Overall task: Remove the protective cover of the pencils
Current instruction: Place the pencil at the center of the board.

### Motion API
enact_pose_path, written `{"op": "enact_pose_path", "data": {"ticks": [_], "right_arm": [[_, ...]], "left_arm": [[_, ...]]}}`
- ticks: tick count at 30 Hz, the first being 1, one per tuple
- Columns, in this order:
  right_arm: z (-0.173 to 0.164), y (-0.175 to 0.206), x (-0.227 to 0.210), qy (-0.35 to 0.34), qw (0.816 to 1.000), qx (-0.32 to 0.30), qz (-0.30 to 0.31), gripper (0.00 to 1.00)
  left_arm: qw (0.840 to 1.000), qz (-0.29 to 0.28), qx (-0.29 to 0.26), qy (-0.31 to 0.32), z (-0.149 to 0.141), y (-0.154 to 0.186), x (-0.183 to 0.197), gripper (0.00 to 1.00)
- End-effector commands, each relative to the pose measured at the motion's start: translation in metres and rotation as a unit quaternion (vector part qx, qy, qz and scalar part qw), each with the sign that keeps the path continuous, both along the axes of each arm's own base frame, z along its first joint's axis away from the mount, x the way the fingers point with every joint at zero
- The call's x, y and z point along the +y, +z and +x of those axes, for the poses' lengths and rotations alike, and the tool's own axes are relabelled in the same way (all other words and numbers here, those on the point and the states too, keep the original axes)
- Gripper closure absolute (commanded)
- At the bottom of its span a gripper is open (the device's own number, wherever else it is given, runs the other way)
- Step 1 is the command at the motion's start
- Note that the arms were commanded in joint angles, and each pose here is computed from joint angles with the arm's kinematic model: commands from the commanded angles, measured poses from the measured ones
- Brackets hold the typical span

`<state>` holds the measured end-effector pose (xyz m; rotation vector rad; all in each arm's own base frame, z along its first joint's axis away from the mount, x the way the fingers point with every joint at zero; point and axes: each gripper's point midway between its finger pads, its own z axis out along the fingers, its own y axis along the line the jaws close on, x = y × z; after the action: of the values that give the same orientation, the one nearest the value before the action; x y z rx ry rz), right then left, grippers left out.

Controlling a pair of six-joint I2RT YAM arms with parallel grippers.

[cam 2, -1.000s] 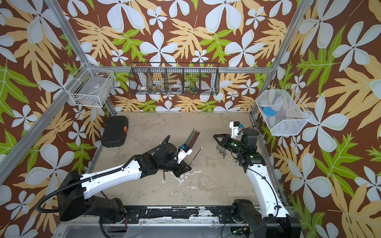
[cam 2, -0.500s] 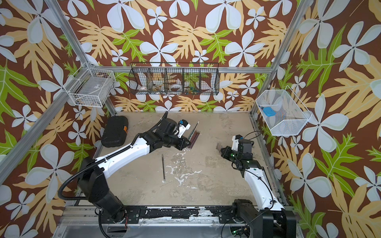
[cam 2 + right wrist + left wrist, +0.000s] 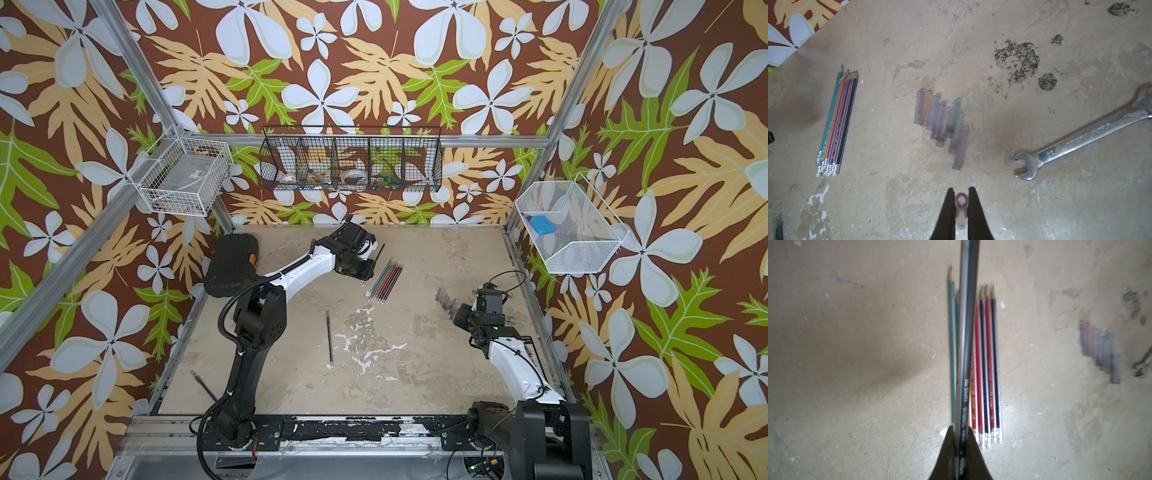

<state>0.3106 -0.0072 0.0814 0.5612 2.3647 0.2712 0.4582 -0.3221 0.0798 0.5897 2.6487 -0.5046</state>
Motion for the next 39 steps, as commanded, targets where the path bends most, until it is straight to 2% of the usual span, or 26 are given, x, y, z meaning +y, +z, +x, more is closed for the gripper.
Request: {"op": "enact_pose_path", "data": {"ticks": [1, 9, 13, 21, 25, 32, 36, 39], "right_arm": [[0.008, -0.001, -0.01, -0.021, 1.0, -0.009, -0.001, 1.0], [0.02, -0.01, -0.012, -0.014, 1.0, -0.003, 0.025, 1.0], [0.021, -0.017, -0.007, -0.005, 0.999, 0.001, 0.039, 1.0], [0.021, -0.02, -0.004, 0.0, 0.999, 0.003, 0.045, 1.0], [0.02, -0.023, -0.005, -0.001, 0.999, 0.006, 0.045, 1.0], [0.02, -0.031, -0.001, 0.002, 0.998, 0.017, 0.058, 1.0], [0.02, -0.036, 0.0, 0.004, 0.998, 0.024, 0.063, 1.0], [0.021, -0.04, 0.002, 0.004, 0.997, 0.027, 0.07, 0.95]], "left_arm": [[1.0, 0.03, 0.008, -0.004, -0.002, -0.013, 0.009, 1.0], [0.999, 0.039, 0.026, -0.006, -0.003, -0.033, 0.01, 0.95], [0.999, 0.038, 0.03, -0.008, -0.003, -0.039, 0.009, 0.89], [0.999, 0.027, 0.036, -0.015, -0.005, -0.039, 0.005, 0.8], [0.999, 0.025, 0.036, -0.016, -0.005, -0.039, 0.004, 0.79], [0.999, 0.01, 0.031, -0.017, -0.006, -0.025, 0.0, 0.79], [1.0, -0.006, 0.016, -0.017, -0.006, -0.006, -0.003, 0.79], [0.999, -0.038, 0.003, -0.021, -0.008, 0.016, -0.009, 0.81]]}}
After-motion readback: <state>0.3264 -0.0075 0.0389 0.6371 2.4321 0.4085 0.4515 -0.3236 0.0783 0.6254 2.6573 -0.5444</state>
